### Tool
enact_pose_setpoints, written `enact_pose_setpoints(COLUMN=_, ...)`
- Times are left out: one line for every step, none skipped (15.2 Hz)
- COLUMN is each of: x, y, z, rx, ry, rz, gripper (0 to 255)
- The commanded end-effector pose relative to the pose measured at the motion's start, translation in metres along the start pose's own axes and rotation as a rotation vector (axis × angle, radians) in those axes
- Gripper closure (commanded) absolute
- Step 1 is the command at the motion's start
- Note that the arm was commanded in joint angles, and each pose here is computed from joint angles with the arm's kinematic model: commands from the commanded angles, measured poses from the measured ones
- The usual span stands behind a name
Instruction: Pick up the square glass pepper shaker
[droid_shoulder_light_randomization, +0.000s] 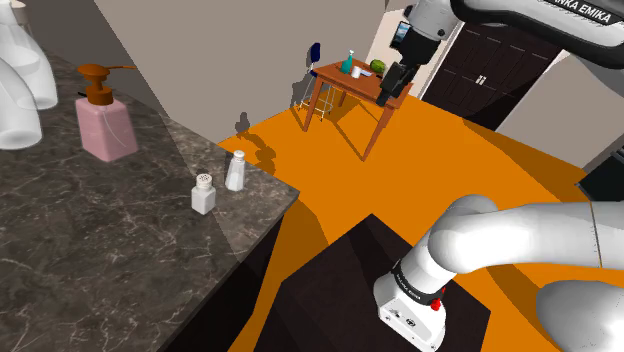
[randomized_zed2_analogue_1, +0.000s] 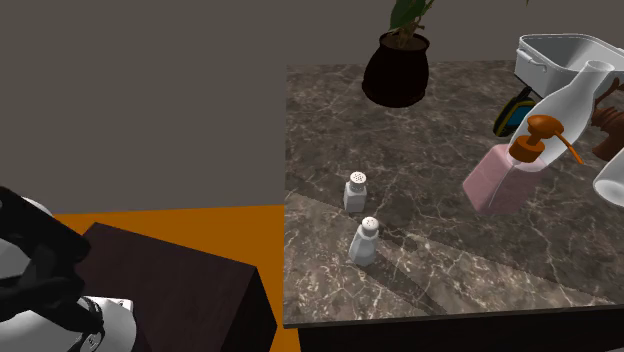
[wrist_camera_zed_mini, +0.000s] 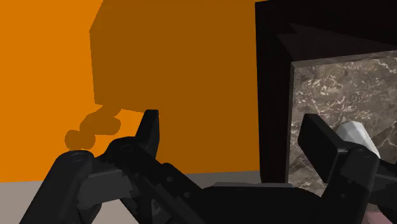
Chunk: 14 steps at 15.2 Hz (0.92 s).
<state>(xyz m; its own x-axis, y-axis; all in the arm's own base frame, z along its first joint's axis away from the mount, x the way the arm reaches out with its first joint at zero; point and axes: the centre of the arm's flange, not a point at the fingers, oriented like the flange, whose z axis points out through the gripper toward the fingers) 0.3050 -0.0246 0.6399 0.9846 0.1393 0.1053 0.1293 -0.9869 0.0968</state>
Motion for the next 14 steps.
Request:
enact_pose_setpoints(x=0.0, y=0.0, z=0.0, rx=0.0, ry=0.0, rz=0.0, gripper=0)
enact_pose_setpoints(x=0.005, y=-0.011, z=0.005, rx=0.003, ry=0.0, rz=0.0, gripper=0)
enact_pose_setpoints(x=0.011, y=-0.021, z=0.01, rx=0.005, ry=-0.001, rz=-0.001, gripper=0)
enact_pose_setpoints(x=0.016, y=-0.032, z=0.015, rx=0.008, ry=-0.001, rz=-0.001, gripper=0)
enact_pose_setpoints(x=0.021, y=-0.042, z=0.021, rx=0.011, ry=-0.002, rz=-0.001, gripper=0)
enact_pose_setpoints(x=0.026, y=-0.053, z=0.026, rx=0.013, ry=-0.002, rz=-0.002, gripper=0)
enact_pose_setpoints(x=0.031, y=-0.064, z=0.031, rx=0.016, ry=-0.002, rz=-0.002, gripper=0)
enact_pose_setpoints(x=0.037, y=-0.074, z=0.036, rx=0.019, ry=-0.003, rz=-0.002, gripper=0)
enact_pose_setpoints(x=0.042, y=-0.085, z=0.041, rx=0.022, ry=-0.003, rz=-0.003, gripper=0)
enact_pose_setpoints(x=0.047, y=-0.095, z=0.046, rx=0.024, ry=-0.003, rz=-0.003, gripper=0)
enact_pose_setpoints(x=0.052, y=-0.106, z=0.051, rx=0.027, ry=-0.004, rz=-0.003, gripper=0)
enact_pose_setpoints(x=0.058, y=-0.117, z=0.056, rx=0.03, ry=-0.004, rz=-0.004, gripper=0)
enact_pose_setpoints(x=0.063, y=-0.128, z=0.061, rx=0.032, ry=-0.005, rz=-0.004, gripper=0)
enact_pose_setpoints(x=0.068, y=-0.138, z=0.065, rx=0.035, ry=-0.005, rz=-0.004, gripper=0)
